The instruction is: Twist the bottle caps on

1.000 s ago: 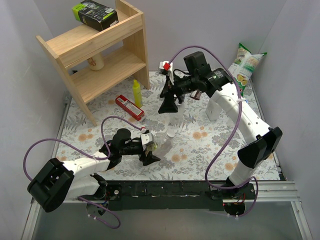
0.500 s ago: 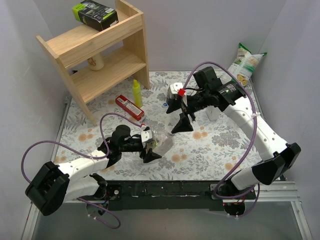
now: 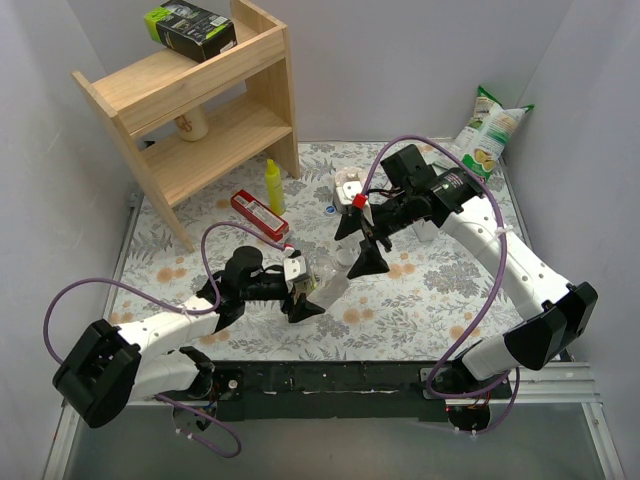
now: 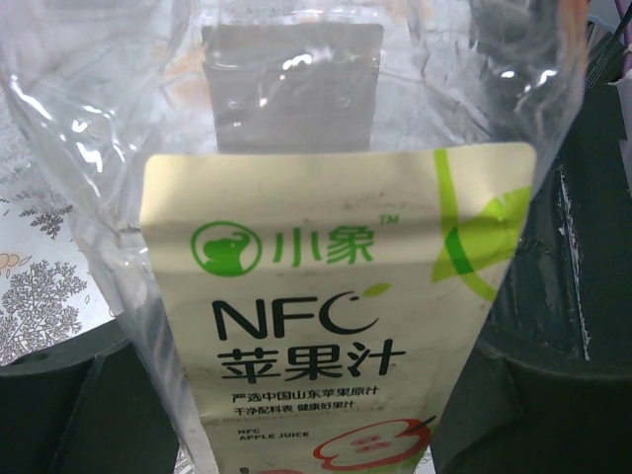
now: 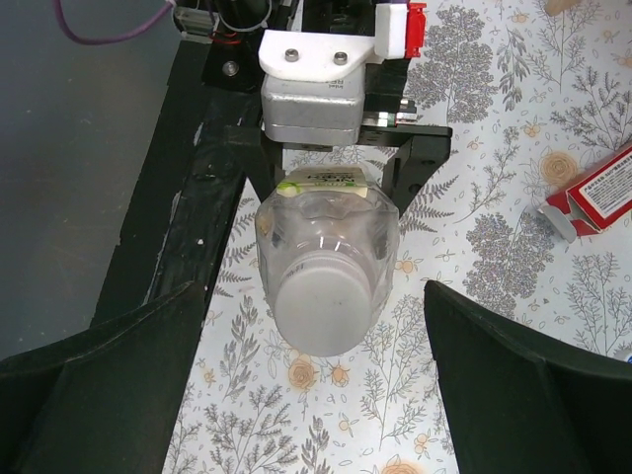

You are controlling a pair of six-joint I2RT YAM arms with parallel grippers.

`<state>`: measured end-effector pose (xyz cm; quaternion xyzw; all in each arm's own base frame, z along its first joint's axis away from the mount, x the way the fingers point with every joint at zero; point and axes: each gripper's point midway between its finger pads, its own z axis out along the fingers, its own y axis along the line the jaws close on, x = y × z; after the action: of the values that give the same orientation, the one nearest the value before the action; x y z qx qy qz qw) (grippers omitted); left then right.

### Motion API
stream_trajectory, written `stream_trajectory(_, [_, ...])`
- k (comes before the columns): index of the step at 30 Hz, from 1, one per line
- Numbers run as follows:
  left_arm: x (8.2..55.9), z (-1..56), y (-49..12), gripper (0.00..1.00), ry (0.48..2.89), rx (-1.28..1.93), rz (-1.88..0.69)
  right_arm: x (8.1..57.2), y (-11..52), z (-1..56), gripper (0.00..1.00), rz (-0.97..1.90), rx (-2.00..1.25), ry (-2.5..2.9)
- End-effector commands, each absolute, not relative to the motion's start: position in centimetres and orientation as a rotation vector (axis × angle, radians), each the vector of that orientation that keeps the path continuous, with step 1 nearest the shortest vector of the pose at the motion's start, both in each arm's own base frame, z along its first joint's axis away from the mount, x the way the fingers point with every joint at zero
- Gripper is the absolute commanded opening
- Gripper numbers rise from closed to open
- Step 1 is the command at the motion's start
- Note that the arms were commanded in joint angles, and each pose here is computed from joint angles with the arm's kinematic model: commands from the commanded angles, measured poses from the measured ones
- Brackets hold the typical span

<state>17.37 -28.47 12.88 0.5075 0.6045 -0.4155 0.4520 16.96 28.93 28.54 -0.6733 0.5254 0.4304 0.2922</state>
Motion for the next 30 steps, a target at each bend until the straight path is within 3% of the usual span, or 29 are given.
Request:
stream_trajectory(1, [18.3,15.1,-29.1,0.0,1.439,1.223,-1.031,16.2,28.8,28.9,0.98,1.155,-1.811,1.368])
stream_trajectory(30, [21.5,16.1,-27.6,0.0,1.492,1.049,-0.993,14.9,27.3,25.9,0.95,1.173,-1.826,1.531])
